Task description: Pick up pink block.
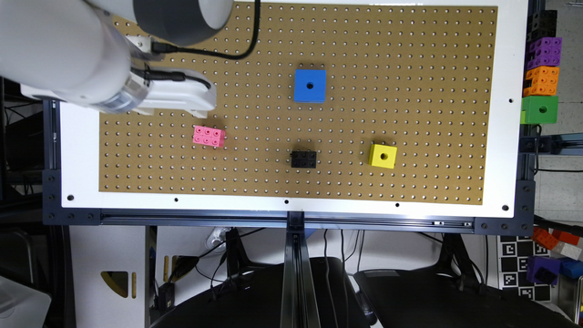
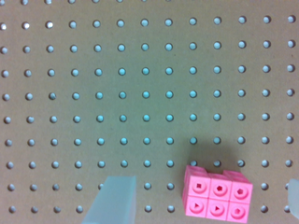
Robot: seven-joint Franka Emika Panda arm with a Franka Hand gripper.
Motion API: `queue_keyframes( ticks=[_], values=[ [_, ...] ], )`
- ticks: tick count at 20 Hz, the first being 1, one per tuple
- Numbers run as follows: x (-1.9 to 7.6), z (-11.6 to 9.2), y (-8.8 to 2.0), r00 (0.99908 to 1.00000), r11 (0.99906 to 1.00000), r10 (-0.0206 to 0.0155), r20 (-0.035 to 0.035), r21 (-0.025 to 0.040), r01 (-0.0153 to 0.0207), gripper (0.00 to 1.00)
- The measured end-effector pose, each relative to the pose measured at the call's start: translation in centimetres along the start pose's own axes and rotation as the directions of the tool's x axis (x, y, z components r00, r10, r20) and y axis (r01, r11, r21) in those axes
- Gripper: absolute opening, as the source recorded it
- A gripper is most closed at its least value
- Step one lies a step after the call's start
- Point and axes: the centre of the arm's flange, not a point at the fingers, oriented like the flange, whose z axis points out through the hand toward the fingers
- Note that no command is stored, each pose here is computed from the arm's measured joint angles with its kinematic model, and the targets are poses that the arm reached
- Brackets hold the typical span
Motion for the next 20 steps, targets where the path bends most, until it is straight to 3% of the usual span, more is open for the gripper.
queue_keyframes(
  ticks=[2, 3, 6, 9, 10, 12, 13, 15, 17, 19, 20],
  values=[
    [0.22, 0.2, -0.2, 0.999998, 1.000000, -0.0009, 0.0016, 0.0001, 0.0009, 1.00],
    [0.20, 0.6, -0.2, 0.999976, 0.999997, -0.0012, 0.0069, -0.0020, 0.0012, 1.00],
    [0.16, 3.1, -0.2, 0.999677, 0.999964, -0.0013, 0.0254, -0.0084, 0.0015, 1.00],
    [0.38, 4.9, -0.3, 0.999427, 0.999948, -0.0012, 0.0338, -0.0101, 0.0015, 1.00],
    [0.46, 5.0, -0.4, 0.999403, 0.999948, -0.0016, 0.0345, -0.0100, 0.0020, 1.00],
    [0.47, 5.5, -0.5, 0.999211, 0.999931, -0.0028, 0.0396, -0.0113, 0.0033, 1.00],
    [0.43, 6.6, -0.6, 0.998999, 0.999921, -0.0039, 0.0446, -0.0118, 0.0045, 1.00],
    [0.47, 7.9, -1.0, 0.999014, 0.999946, -0.0074, 0.0438, -0.0069, 0.0077, 1.00],
    [0.67, 8.6, -1.7, 0.998972, 0.999934, -0.0113, 0.0439, -0.0014, 0.0114, 1.00],
    [1.02, 8.9, -2.3, 0.999019, 0.999904, -0.0137, 0.0421, 0.0022, 0.0137, 1.00],
    [1.09, 9.1, -2.4, 0.998959, 0.999894, -0.0145, 0.0432, 0.0022, 0.0144, 1.00]
  ],
)
